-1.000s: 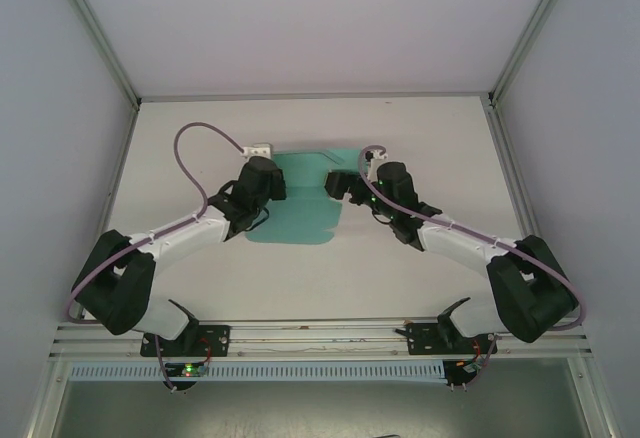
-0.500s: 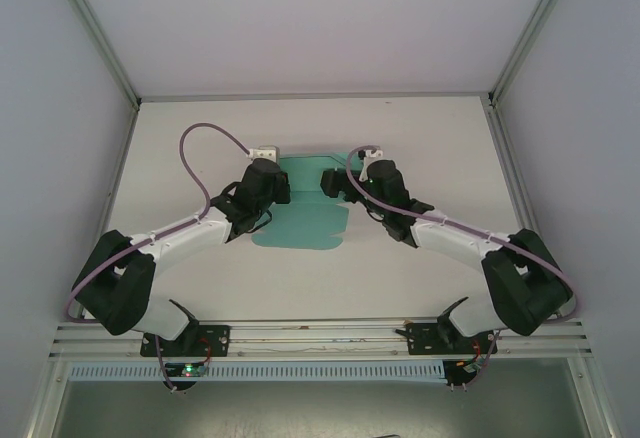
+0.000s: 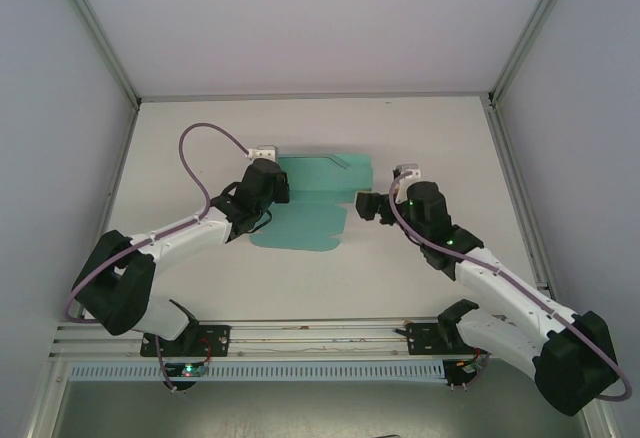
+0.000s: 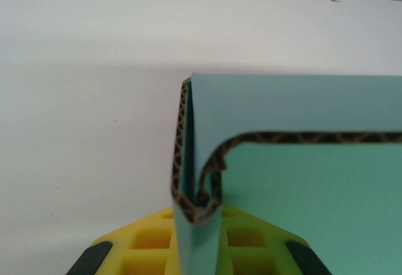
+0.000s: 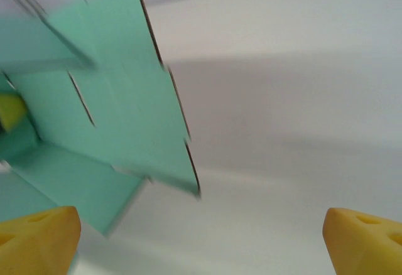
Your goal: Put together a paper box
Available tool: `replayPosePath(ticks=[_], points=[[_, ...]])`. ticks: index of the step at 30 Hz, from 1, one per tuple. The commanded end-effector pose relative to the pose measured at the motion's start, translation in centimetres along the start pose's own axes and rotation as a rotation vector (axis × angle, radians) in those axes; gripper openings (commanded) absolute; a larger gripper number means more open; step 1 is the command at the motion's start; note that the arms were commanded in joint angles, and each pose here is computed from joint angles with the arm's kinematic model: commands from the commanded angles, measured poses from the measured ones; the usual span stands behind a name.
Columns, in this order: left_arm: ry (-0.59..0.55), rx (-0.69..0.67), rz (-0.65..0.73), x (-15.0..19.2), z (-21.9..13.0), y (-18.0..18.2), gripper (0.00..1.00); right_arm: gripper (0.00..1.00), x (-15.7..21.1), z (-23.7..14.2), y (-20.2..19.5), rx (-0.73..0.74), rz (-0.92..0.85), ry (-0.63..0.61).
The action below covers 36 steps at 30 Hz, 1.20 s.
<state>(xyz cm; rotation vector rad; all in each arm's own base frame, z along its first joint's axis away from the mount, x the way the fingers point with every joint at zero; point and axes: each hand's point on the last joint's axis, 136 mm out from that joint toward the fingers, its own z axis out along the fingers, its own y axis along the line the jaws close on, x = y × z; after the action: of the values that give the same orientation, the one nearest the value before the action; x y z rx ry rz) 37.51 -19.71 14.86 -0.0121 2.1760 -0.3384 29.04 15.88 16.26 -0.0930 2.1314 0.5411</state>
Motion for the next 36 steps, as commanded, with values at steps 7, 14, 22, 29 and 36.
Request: replayPosePath(ticks=[7,14,22,29,36], points=[[-0.042,0.057,0.005,-1.8,-1.2,-1.4,0.00,0.98,1.7,2.1,-0.3,-0.022,-0.061,0.057],[-0.015,0.080,0.032,-1.1,-1.3,-1.7,0.00,0.98,-1.1,4.0,1.6,-0.097,-0.101,0.020],[-0.003,0.105,0.068,-0.4,-1.0,-1.9,0.00,0.99,-1.2,4.4,1.6,-0.077,-0.153,0.054],[-0.004,0.145,0.089,-0.5,-0.9,-2.8,0.00,0.98,-0.2,5.7,3.1,-0.095,-0.264,0.097],[-0.019,0.122,0.028,-0.9,-0.9,-2.5,0.00,0.98,0.3,7.8,3.1,0.016,-0.290,0.111]])
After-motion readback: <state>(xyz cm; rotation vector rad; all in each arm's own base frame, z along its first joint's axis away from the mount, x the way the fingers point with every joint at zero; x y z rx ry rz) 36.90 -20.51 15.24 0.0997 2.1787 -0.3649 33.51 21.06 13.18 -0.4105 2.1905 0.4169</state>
